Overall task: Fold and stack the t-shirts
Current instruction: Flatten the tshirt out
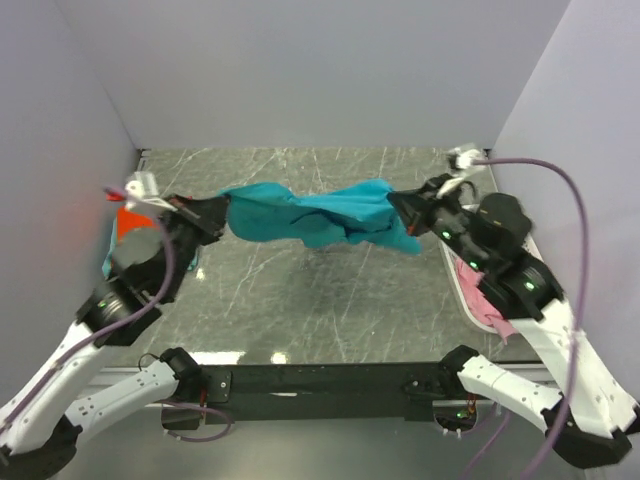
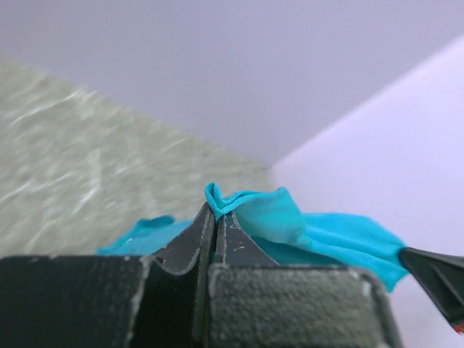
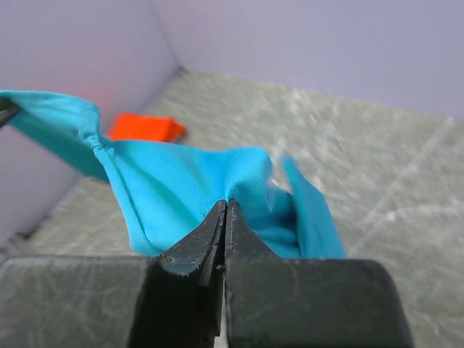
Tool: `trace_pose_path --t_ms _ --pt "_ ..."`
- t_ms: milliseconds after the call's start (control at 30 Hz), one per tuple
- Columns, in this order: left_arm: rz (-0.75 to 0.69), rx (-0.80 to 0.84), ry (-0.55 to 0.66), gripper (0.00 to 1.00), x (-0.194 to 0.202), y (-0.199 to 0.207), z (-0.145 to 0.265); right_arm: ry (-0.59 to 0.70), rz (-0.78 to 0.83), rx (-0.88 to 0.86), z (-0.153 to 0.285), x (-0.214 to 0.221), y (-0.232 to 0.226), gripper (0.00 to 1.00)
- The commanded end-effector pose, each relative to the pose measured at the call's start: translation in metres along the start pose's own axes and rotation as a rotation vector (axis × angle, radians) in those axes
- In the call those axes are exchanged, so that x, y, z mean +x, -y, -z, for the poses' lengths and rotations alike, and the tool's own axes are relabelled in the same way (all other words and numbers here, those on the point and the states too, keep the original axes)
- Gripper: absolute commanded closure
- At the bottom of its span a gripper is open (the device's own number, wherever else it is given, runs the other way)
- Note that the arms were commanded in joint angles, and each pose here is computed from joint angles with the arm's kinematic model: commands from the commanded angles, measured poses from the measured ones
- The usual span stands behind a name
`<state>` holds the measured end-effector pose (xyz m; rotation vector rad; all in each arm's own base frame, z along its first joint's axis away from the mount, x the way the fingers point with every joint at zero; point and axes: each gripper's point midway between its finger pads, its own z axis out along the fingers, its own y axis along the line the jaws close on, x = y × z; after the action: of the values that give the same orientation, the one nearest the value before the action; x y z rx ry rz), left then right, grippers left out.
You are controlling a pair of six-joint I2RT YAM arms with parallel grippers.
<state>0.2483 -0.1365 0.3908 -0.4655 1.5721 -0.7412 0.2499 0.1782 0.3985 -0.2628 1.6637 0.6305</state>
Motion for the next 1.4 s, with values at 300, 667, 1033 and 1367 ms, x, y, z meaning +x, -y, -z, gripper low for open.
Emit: trace_pose_path --t_ms 300,667,1033,1367 --pt "0.001 0.592 0.082 0.99 -0.086 0.111 0.096 0.241 -0.043 -0.404 0.141 -0.076 -0.076 1.00" --pt "0.026 0.099 0.138 0.99 -0.068 0.035 0.028 0.093 -0.156 -0.223 0.077 -0.028 -0.045 0.99" --pt "-0.151 -0.823 -0.081 0.75 0.041 -0.215 -0.157 -0.343 -0.226 0.147 -0.148 0.106 0.052 0.72" --pt "-0.182 -0.861 -0.290 0.01 0.094 -0.235 -0.172 -0.490 -0.211 0.309 -0.143 0.168 0.092 0.17"
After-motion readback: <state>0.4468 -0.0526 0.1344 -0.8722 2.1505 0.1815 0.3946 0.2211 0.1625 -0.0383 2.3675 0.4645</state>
